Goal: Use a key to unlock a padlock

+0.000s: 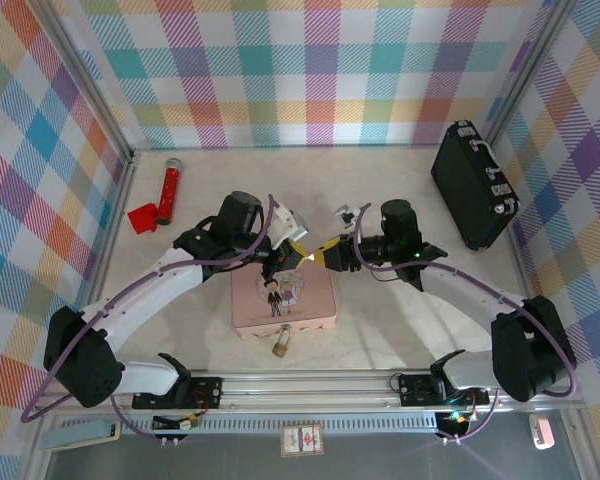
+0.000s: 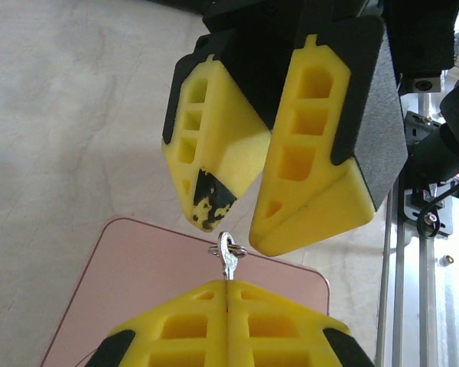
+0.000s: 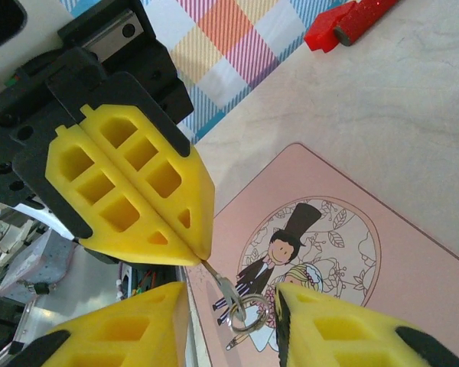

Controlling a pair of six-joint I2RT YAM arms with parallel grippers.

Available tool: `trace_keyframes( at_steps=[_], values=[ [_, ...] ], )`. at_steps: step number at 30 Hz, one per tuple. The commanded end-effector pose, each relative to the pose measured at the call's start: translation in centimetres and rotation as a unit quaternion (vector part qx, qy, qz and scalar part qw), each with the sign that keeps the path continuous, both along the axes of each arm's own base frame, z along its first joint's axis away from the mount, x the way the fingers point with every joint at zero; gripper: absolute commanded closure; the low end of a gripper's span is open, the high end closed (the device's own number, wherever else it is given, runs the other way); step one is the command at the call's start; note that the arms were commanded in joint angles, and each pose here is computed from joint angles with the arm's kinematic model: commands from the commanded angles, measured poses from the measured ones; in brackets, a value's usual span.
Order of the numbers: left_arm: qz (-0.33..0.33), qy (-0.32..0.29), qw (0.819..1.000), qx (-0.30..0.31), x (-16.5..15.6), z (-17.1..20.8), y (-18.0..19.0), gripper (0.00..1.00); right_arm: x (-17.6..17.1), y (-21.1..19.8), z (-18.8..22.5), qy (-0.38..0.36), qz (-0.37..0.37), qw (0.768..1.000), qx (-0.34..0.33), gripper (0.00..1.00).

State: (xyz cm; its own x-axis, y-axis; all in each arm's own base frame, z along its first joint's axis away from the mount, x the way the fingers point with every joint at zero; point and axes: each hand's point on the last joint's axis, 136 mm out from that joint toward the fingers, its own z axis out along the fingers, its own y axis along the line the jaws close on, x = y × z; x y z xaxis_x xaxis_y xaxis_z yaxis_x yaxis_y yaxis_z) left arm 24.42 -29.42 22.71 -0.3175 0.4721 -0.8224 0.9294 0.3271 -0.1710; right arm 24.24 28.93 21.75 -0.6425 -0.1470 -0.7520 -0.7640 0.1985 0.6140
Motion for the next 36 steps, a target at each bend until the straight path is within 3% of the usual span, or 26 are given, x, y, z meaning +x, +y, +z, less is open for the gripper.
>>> trace_keyframes(
  at_steps=[1,17,36],
  values=[
    [-0.024,-0.009,1.0,-0.009,-0.8,0.3,-0.4,1.0,-0.4,0.7,1.7,-0.02,0.026,0.999,0.019,0.65],
    [-0.022,-0.016,1.0,-0.004,-0.6,0.6,-0.3,1.0,-0.8,1.4,0.7,-0.016,0.042,0.999,-0.001,0.74],
    [-0.01,-0.026,1.0,-0.003,-0.1,0.5,-0.3,1.0,-1.2,1.3,0.5,-0.021,0.045,0.999,-0.01,0.98]
  ],
)
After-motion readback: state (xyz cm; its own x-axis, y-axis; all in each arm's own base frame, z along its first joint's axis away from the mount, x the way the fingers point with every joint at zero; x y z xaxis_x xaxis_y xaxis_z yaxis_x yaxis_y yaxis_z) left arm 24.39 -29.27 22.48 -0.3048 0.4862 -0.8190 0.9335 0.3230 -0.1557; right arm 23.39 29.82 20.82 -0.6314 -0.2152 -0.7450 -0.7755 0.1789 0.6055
